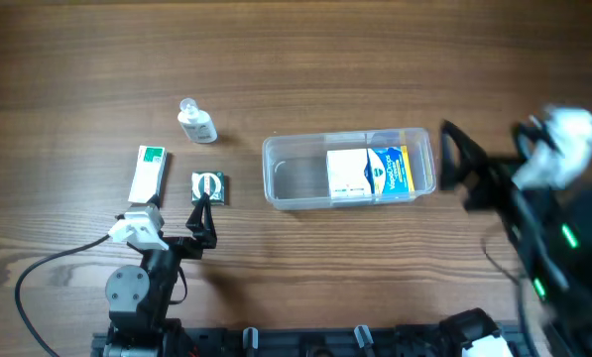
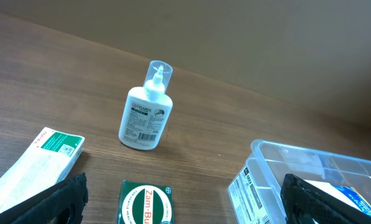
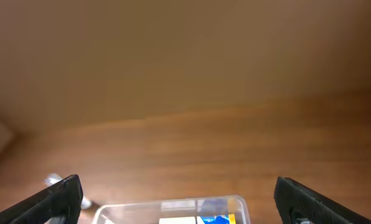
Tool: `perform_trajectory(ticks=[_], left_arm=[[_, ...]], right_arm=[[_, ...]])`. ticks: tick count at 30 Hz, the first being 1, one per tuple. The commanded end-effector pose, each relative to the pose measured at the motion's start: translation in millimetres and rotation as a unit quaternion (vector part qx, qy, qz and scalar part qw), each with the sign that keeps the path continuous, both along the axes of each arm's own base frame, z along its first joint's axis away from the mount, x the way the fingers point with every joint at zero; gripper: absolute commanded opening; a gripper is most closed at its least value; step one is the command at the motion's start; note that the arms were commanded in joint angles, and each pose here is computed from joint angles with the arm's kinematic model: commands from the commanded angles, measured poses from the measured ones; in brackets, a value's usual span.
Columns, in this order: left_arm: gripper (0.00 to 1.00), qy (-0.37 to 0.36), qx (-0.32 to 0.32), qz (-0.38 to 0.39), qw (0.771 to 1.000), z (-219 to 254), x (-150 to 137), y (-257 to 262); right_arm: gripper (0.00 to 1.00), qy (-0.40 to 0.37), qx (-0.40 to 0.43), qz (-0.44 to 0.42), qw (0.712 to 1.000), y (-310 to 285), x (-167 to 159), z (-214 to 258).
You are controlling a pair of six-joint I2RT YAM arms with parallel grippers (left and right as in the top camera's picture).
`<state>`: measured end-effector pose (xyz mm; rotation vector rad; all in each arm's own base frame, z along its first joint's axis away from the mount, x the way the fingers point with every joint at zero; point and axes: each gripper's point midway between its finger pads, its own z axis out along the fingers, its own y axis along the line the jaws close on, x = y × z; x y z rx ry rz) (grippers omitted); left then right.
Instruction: Pack container
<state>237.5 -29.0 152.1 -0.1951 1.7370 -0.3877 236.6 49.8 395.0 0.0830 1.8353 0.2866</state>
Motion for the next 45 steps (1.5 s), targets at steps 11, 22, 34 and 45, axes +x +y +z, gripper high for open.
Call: perform_trajectory(ticks=[11, 22, 34, 45], left_arm=[[1.0, -0.02, -0.003, 0.048, 0.999, 61.9, -15.8, 17.3], [1.0, 0.19, 0.07, 0.181, 0.962, 138.3, -2.7, 66.3], [1.0, 0.487, 0.162, 0.066, 0.856, 12.9, 73.1, 70.8], [1.0, 0.544, 0.2, -0.078, 0.811, -71.7, 97.2, 101.6]], right_arm=[[0.99, 0.03, -0.012, -0.011, 0.999, -23.8, -61.2, -23.5], [1.0, 0.032, -0.012, -0.011, 0.999, -23.6, -60.8, -24.3], [1.0, 0.032, -0.012, -0.011, 0.999, -23.6, -60.8, -24.3], [1.0, 0.032, -0.012, -0.011, 0.999, -23.6, -60.8, -24.3]])
